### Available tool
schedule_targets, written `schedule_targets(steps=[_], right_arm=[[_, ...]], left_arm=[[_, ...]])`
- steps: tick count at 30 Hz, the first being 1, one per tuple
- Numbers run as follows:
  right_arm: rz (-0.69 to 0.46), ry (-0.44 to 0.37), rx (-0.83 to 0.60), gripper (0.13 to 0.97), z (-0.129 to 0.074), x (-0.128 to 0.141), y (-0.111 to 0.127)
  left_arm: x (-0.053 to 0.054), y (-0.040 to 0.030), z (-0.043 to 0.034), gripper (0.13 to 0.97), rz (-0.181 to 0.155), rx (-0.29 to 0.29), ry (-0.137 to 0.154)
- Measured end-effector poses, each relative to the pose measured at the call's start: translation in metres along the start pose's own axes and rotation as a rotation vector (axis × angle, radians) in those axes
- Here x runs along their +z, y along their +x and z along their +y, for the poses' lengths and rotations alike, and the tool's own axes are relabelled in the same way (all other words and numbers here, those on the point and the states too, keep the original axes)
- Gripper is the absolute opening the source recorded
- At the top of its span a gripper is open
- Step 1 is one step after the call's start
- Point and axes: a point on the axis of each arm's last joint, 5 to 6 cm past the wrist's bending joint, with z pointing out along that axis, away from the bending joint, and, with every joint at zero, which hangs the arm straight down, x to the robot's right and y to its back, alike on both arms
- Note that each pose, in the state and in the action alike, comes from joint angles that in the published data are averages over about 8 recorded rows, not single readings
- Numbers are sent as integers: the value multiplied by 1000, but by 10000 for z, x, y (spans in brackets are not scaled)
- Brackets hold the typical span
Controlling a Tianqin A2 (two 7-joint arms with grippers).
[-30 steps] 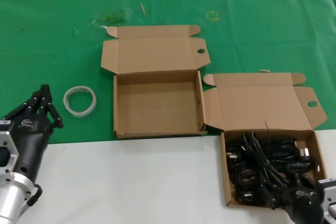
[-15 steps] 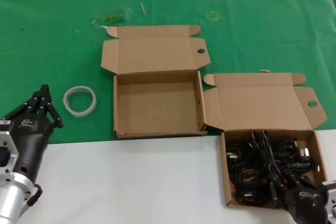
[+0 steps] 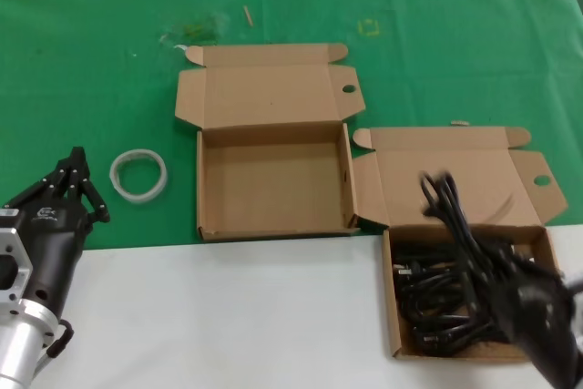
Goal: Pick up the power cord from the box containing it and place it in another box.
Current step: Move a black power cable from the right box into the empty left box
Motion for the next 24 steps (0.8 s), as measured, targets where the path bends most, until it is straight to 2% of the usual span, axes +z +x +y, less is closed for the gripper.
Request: schedule_targets(steps=[6,12,17,24], right_arm=[[-70,123,-75,226,-506,185,-123],[-121,214,-163,225,-805,822,-318],[-155,198,-225,225,-974,1422,-556],[-210,129,-309,218,-1055,1986,-781]], left_arm=[[0,0,0,140,0,0,0],[0,0,0,140,0,0,0],[0,0,0,140,0,0,0],[0,0,0,140,0,0,0]])
